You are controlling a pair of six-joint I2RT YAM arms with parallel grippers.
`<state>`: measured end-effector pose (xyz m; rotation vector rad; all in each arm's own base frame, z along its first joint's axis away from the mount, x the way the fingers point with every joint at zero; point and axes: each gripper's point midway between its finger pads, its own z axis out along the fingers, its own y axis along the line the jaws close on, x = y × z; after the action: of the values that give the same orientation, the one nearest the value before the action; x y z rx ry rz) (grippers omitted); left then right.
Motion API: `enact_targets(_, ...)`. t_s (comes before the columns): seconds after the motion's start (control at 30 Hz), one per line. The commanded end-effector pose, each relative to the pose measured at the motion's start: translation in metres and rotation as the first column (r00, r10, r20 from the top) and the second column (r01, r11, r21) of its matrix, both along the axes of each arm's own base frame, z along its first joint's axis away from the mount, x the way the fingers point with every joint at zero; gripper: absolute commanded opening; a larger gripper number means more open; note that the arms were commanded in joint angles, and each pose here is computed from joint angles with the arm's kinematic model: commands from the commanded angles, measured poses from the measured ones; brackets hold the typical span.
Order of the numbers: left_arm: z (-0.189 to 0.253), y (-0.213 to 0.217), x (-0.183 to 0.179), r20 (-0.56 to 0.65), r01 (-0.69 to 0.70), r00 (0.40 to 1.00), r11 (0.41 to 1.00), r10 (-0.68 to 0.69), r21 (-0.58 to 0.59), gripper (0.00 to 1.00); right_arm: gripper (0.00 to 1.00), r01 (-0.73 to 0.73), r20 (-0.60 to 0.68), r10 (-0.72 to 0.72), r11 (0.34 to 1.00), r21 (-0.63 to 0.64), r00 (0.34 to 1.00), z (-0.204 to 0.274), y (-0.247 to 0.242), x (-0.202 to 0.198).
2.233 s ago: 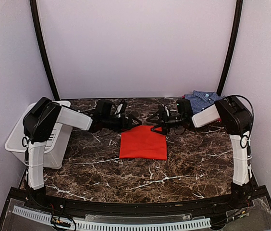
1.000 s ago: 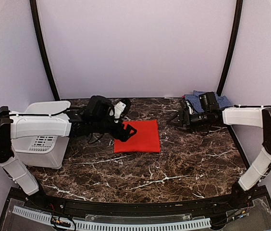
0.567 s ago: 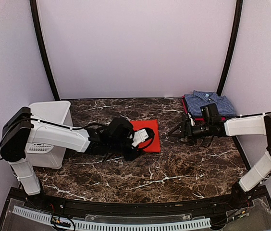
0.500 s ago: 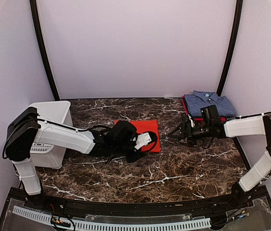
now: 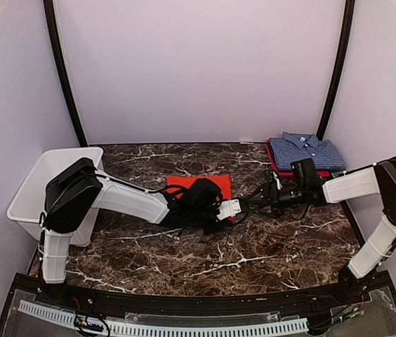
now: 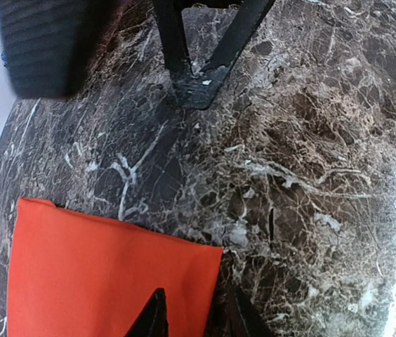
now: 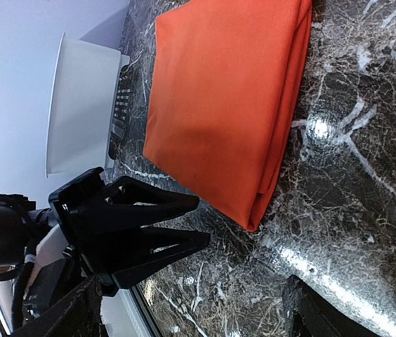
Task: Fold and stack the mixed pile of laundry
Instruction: Pick up the square-folded T-shirt from the center of the board.
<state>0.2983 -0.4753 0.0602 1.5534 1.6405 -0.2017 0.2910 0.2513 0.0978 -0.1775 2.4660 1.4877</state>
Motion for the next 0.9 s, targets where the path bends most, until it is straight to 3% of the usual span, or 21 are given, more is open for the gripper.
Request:
enact_targets(0.0,-0.008,-0.012,-0.003,-0.003,0.069,0.998,0.998,-0.069,0.011,0.27,0.86,-0.011,0.017,0.011,1.0,0.021,1.0,0.001,0.005,0.003)
enact_targets(0.3,-0.033,-0.005,0.012,-0.035,0.017,0.999,0.999,-0.016,0.045,0.19,0.84,-0.008,-0.012,0.008,1.0,0.023,1.0,-0.009,0.006,0.003)
enact_targets(0.53,0.004,-0.013,0.006,-0.02,0.028,0.999,0.996,-0.029,-0.088,0.0,0.8,0.014,-0.042,-0.012,0.999,0.037,0.999,-0.015,0.011,0.009)
enact_targets(0.67,0.033,-0.019,-0.002,-0.035,0.049,0.998,0.983,-0.056,-0.178,0.0,0.79,0.036,-0.087,-0.032,0.998,0.052,0.996,-0.024,0.019,0.013)
enact_targets(0.87,0.04,-0.019,-0.007,-0.051,0.054,0.996,0.975,-0.067,-0.214,0.0,0.84,0.021,-0.139,-0.005,0.993,0.114,0.99,-0.032,0.041,0.016)
